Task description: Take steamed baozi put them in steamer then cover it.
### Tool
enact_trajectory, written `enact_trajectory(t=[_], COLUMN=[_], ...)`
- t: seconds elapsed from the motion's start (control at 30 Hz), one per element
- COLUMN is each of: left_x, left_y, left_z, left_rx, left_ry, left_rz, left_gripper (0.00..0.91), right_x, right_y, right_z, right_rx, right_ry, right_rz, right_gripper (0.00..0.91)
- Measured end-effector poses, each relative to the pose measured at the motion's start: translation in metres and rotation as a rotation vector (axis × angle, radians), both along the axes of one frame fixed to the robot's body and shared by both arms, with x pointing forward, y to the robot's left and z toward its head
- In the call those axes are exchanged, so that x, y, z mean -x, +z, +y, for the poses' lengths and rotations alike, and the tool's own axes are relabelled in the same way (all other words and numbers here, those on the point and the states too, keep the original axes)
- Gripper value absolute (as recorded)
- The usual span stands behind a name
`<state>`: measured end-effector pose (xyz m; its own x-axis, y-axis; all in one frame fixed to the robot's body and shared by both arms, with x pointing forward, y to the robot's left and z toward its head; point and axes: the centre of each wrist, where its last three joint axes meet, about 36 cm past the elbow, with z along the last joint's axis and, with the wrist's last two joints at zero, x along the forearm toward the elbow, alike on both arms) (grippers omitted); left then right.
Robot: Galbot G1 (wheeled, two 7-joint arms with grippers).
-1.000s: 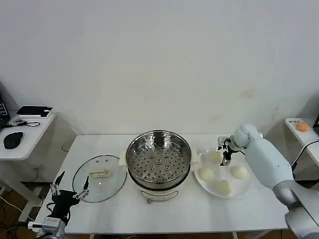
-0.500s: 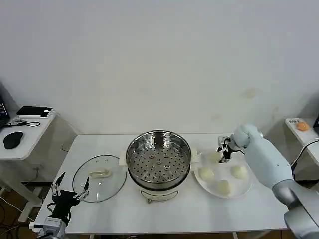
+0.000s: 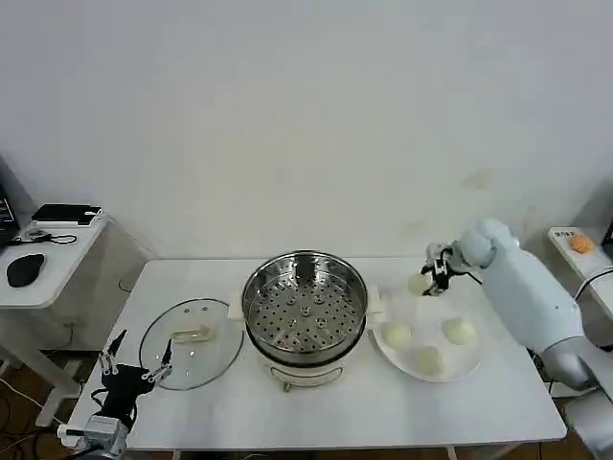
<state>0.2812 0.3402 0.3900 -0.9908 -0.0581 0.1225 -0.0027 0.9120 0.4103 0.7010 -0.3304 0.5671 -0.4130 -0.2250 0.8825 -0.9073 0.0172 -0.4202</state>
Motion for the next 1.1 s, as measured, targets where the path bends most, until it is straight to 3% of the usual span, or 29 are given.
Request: enact_trajectory(t=[0.17, 0.3, 0.47, 0.7, 0.83, 1.1], left_x=[0.003, 0.004, 0.008, 0.010, 0.013, 0.017], left_y=[0.001, 0.002, 0.001, 0.002, 0.000, 0.000], left_z=[0.001, -0.001, -0.002, -0.003, -0.006, -0.005], left_rx=[0.003, 0.010, 0.014, 0.015, 0.015, 0.004], left_ry=[0.012, 0.019, 0.029, 0.036, 0.037, 0.043], left_rz=[-0.003, -0.008, -0.004, -0.005, 0.003, 0.011], left_gripper=[0.907, 0.907, 0.907, 0.907, 0.907, 0.907], right_x=[-0.008, -0.014, -0.017, -0.003, 0.009, 0.029], right_y=[0.048, 0.076, 0.102, 0.128, 0.134, 0.125], right_z=[0.033, 0.059, 0.084, 0.130, 0.161, 0.204], right_rx=[-0.048, -0.072, -0.039, 0.087, 0.208, 0.444], right_ry=[0.081, 0.178, 0.343, 0.590, 0.732, 0.932], right_rz=[-0.024, -0.018, -0.038, -0.094, -0.146, -0.232], right_gripper=[0.625, 0.635, 0.635, 0.635, 0.635, 0.635])
